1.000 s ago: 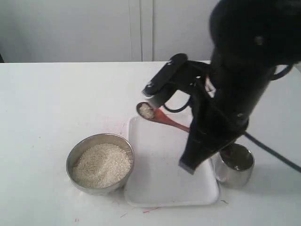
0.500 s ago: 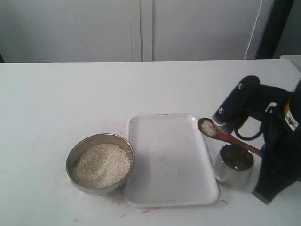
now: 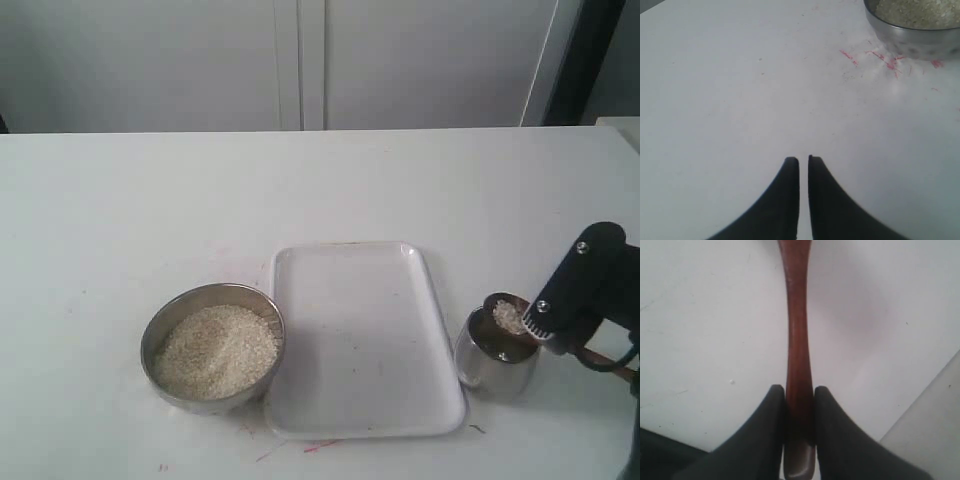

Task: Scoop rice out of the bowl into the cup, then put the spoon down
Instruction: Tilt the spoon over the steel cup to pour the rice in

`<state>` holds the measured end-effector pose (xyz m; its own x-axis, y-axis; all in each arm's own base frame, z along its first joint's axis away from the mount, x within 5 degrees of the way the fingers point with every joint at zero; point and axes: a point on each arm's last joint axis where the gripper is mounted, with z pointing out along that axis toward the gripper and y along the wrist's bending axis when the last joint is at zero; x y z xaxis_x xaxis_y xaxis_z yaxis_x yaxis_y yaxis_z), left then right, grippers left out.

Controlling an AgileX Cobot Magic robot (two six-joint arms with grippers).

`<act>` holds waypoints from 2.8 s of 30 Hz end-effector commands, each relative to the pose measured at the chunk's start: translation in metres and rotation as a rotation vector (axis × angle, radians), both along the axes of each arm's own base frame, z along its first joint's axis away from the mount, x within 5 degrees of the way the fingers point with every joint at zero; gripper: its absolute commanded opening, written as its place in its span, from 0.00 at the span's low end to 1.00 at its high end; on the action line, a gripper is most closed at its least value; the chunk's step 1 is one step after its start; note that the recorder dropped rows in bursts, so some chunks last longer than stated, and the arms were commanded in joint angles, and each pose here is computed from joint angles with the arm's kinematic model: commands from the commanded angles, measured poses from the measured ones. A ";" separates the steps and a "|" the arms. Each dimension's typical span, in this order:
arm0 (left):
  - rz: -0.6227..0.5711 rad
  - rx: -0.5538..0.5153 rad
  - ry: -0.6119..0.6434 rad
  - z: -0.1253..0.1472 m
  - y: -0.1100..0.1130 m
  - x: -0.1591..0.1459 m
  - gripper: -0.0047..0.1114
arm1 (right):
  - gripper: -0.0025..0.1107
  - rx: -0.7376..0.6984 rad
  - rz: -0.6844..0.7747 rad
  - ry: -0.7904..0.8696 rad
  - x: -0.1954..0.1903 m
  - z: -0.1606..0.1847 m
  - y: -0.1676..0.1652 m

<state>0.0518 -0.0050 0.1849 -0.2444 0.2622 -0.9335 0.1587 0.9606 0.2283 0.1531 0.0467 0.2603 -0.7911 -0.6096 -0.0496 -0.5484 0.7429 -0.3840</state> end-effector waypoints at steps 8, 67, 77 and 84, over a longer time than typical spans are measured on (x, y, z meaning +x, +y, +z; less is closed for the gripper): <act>-0.006 -0.004 0.058 -0.007 0.000 -0.001 0.16 | 0.02 -0.098 0.017 -0.052 0.004 0.002 -0.009; -0.006 -0.004 0.058 -0.007 0.000 -0.001 0.16 | 0.02 -0.653 0.508 0.086 0.046 -0.009 -0.009; -0.006 -0.004 0.058 -0.007 0.000 -0.001 0.16 | 0.02 -0.714 0.539 0.089 0.051 -0.009 -0.009; -0.006 -0.004 0.058 -0.007 0.000 -0.001 0.16 | 0.02 -0.760 0.631 0.073 0.050 -0.007 0.003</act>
<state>0.0518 -0.0050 0.1849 -0.2444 0.2622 -0.9335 0.1587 0.9606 0.2283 0.2032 0.0496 0.2528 -0.3160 -0.7817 0.5377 -0.8008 -0.0842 -0.5929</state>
